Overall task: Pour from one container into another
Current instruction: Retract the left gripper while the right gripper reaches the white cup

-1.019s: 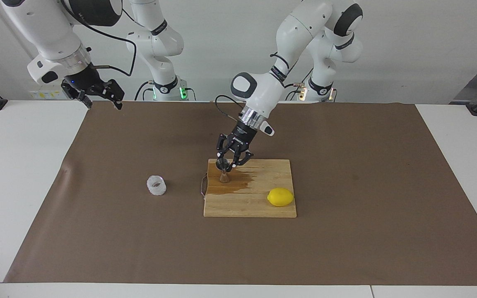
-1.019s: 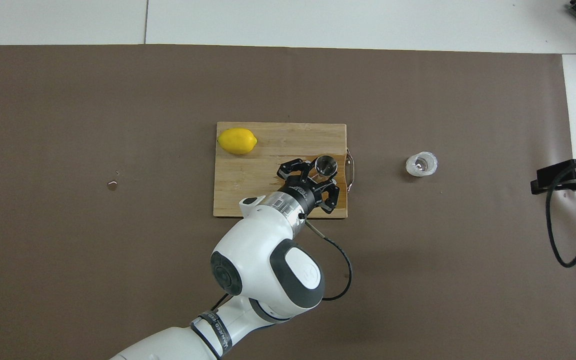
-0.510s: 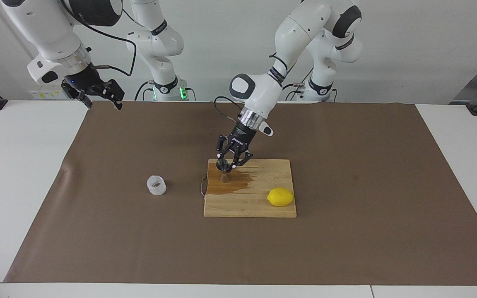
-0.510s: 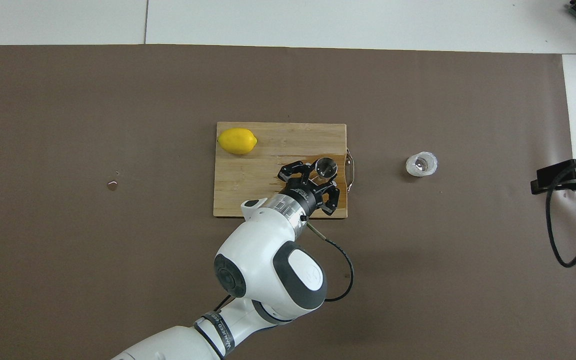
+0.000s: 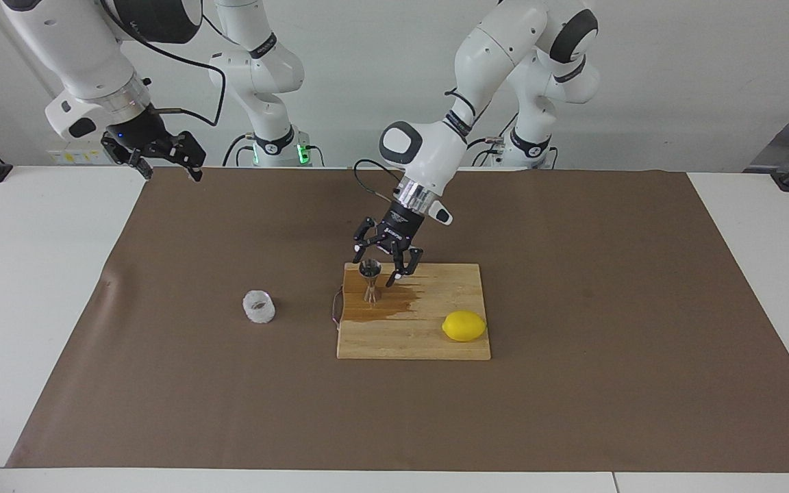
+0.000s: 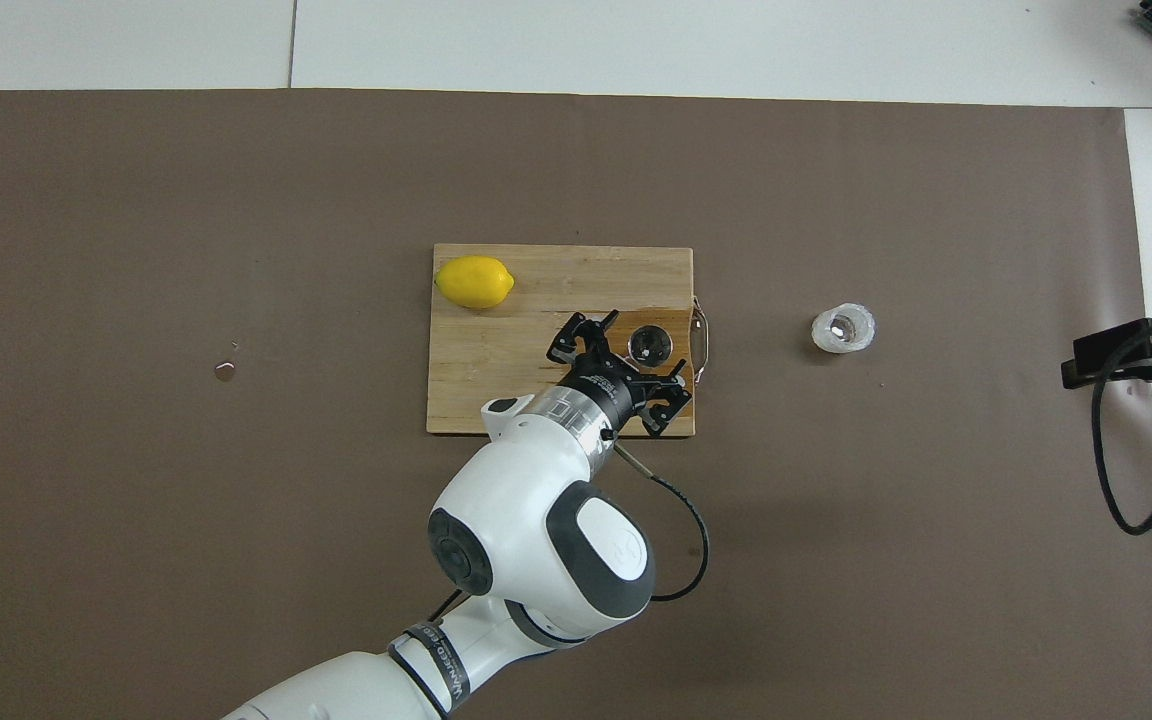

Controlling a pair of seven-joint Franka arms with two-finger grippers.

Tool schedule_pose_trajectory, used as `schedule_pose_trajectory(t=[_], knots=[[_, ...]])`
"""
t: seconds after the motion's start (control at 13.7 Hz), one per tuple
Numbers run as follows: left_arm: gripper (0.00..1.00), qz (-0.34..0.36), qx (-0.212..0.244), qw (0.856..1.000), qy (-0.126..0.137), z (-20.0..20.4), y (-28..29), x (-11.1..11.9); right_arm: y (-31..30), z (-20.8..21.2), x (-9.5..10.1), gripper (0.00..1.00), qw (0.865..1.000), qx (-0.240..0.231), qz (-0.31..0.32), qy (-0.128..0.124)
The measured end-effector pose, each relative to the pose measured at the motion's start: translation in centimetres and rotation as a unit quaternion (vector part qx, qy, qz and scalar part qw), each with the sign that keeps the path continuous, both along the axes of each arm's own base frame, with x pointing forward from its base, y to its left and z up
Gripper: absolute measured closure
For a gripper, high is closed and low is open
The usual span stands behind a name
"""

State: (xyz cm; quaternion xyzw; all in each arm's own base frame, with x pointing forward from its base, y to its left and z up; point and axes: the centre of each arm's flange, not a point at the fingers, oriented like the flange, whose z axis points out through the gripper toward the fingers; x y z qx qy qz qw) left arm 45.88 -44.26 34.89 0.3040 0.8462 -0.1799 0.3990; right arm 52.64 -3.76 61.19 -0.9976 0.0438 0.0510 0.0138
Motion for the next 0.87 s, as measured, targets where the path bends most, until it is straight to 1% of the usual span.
schedule_pose_trajectory(t=[0.07, 0.22, 0.44, 0.66, 0.87], knots=[[0.00, 0.000, -0.002, 1.000, -0.003, 0.3, 0.0, 0.1, 0.0, 0.0, 0.0, 0.00, 1.000, 0.000, 0.000, 0.000], [0.00, -0.003, -0.007, 1.000, -0.011, 1.4, -0.2, 0.3, 0.0, 0.0, 0.0, 0.00, 1.000, 0.000, 0.000, 0.000], [0.00, -0.042, -0.022, 0.999, -0.023, 4.1, 0.2, 1.2, 0.0, 0.0, 0.0, 0.00, 1.000, 0.000, 0.000, 0.000], [0.00, -0.083, -0.033, 0.996, -0.031, 6.5, 2.6, 3.0, 0.0, 0.0, 0.0, 0.00, 1.000, 0.000, 0.000, 0.000], [0.00, -0.148, -0.019, 0.988, -0.036, 7.7, 6.0, 5.6, 0.0, 0.0, 0.0, 0.00, 1.000, 0.000, 0.000, 0.000]])
